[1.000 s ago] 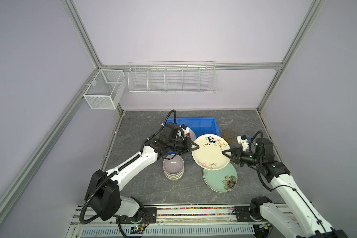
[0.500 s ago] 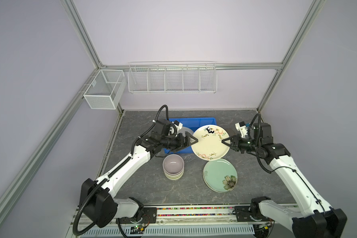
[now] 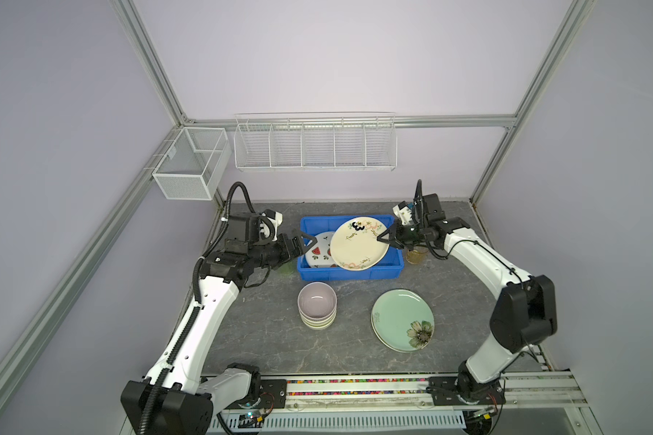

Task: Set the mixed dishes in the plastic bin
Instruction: 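Lower the cream plate into the bin onto the watermelon plate with both grippers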

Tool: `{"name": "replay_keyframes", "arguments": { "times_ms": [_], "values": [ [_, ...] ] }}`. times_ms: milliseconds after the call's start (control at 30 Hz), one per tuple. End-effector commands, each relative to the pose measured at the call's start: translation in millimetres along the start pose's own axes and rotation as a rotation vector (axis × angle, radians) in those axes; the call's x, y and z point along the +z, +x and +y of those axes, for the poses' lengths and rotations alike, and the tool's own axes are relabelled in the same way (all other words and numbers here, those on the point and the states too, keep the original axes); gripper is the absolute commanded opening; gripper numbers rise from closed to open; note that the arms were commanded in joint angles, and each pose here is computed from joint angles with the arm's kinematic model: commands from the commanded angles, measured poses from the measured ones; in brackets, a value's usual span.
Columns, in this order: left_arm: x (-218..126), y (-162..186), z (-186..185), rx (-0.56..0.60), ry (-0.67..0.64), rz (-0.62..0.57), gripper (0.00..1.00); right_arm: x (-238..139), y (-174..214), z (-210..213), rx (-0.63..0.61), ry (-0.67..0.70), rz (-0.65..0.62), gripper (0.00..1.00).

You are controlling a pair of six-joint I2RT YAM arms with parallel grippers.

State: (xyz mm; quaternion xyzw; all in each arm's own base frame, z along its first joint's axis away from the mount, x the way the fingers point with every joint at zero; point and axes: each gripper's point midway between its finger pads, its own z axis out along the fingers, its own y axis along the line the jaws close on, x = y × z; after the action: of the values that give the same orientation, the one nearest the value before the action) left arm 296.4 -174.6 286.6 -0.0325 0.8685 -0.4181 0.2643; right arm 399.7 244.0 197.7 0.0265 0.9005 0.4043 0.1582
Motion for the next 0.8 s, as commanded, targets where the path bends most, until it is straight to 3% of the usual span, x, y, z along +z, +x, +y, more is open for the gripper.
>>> {"name": "replay_keyframes", "arguments": {
  "times_ms": [0, 300, 767],
  "values": [
    [-3.7, -2.4, -6.1, 0.029, 0.009, 0.012, 1.0, 11.4, -27.3, 36.1, -0.077, -0.114, -0.043, 0.06],
    [10.4, -9.2, 3.0, 0.026, -0.013, 0.031, 1.0, 64.7, -52.3, 21.4, -0.045, -0.113, -0.019, 0.06],
    [28.3, -15.8, 14.4, 0.01, -0.025, 0.044, 1.0, 113.3, -47.3, 8.4, -0.008, -0.121, 0.03, 0.06]
  ]
}}
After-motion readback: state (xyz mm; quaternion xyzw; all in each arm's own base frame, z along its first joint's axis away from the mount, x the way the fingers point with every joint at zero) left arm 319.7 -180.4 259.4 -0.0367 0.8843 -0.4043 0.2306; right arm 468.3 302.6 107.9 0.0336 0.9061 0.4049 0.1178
